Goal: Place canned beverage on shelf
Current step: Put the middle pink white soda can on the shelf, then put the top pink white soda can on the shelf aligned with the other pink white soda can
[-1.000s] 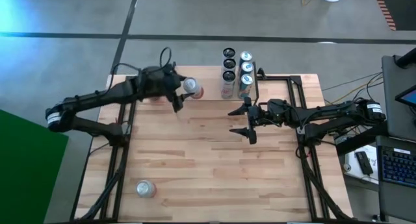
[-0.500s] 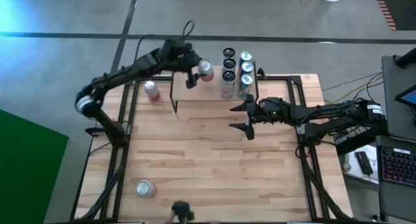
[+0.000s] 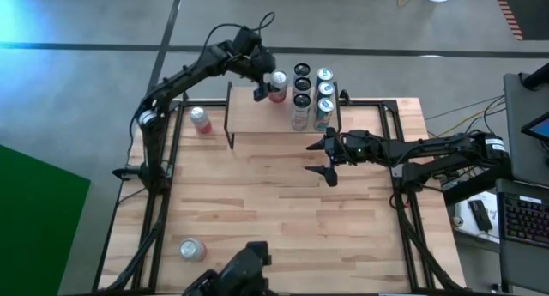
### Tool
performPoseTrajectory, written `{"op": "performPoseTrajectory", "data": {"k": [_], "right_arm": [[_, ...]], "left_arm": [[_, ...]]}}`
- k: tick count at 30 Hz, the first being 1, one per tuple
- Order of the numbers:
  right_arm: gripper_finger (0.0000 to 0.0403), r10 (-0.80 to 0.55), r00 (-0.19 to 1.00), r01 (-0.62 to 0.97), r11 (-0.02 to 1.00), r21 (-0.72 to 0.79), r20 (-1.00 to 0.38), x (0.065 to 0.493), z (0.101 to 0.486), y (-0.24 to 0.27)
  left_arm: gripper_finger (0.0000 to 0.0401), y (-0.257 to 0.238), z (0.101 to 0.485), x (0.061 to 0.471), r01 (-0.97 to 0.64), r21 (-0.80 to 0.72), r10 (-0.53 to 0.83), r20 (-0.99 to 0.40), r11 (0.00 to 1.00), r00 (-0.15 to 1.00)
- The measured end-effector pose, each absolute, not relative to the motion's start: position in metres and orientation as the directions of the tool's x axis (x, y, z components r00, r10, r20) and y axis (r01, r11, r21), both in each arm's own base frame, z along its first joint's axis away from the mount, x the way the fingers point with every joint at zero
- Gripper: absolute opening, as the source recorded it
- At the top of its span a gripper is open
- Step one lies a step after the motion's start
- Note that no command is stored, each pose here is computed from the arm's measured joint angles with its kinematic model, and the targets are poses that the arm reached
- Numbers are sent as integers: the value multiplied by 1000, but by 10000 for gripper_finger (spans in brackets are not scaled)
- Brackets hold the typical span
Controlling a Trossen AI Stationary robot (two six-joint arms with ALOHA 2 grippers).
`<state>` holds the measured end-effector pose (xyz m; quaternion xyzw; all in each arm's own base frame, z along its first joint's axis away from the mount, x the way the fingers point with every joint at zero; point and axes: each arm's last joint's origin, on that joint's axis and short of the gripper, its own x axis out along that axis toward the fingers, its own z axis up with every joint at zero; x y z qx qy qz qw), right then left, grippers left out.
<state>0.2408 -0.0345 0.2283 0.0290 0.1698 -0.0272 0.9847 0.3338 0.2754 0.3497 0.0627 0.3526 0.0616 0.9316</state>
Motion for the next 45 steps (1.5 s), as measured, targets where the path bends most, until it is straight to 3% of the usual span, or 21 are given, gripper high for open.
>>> {"op": "performPoseTrajectory", "data": {"k": [19,29,33,45], "right_arm": [[327,-45,943,62,997,41,-330,240,229,-35],[327,-45,943,65,997,50,-330,240,229,-35],[327,-45,943,65,997,51,-329,240,229,-35],[327,-45,943,65,997,48,-329,240,229,-35]], "left_arm": [[290,289,337,331,-83,98,128,-673,992,728],[367,289,308,326,-101,21,81,-767,995,636],[396,291,309,323,-117,39,105,-761,992,640],[389,275,345,291,-216,56,174,-799,975,575]]}}
